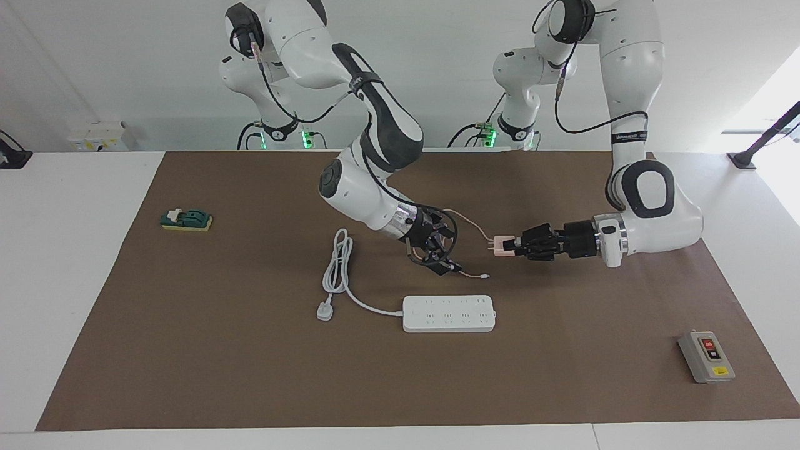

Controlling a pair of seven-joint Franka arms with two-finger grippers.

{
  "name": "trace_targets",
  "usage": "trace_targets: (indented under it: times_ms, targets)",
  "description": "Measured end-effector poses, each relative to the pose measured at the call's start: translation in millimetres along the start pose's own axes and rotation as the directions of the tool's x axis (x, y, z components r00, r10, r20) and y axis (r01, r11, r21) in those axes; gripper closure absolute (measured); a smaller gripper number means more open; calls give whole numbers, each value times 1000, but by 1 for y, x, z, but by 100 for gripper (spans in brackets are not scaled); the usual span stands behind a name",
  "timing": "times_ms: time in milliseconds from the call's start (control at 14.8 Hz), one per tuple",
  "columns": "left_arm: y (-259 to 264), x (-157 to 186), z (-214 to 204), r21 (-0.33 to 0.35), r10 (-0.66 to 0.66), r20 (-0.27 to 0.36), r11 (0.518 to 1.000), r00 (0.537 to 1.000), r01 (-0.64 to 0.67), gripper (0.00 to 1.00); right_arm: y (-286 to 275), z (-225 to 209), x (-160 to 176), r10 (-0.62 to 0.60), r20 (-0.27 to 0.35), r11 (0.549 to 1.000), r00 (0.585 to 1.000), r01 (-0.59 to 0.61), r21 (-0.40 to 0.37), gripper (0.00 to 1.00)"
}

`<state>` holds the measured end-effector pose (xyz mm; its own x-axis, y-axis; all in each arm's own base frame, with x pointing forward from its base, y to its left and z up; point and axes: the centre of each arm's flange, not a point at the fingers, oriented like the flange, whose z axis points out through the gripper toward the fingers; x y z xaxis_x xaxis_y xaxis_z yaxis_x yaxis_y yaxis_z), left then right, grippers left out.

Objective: Plug charger into power strip
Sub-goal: 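Lift the charger with the left gripper while the right gripper withdraws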

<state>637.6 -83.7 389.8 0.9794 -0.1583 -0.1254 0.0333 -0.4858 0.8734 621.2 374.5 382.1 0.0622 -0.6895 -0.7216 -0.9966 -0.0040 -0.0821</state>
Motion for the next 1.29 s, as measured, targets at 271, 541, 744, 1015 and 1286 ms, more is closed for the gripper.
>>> trace_targets:
  times_ms: [271,541,744,1015,1286]
  targets:
    - [54,-6,-73,281,-46,42,959,998,32,69,-26,-44,34,33,-12,999,999,-33,-5,0]
    - [41,-16,-112,405,-85,32,912,996,65,69,-39,-92,56,-2,-88,999,996,-1,-35,0]
    - [53,-16,-122,539,-63,35,842,997,34,69,-40,-132,69,-24,-137,996,990,12,-86,0]
    - [74,-19,-143,594,-61,-44,801,997,75,69,-36,-177,85,-108,-173,984,979,80,-162,0]
    - [80,-19,-135,650,-167,-124,731,978,208,69,-30,-227,109,-274,-191,941,943,221,-257,0]
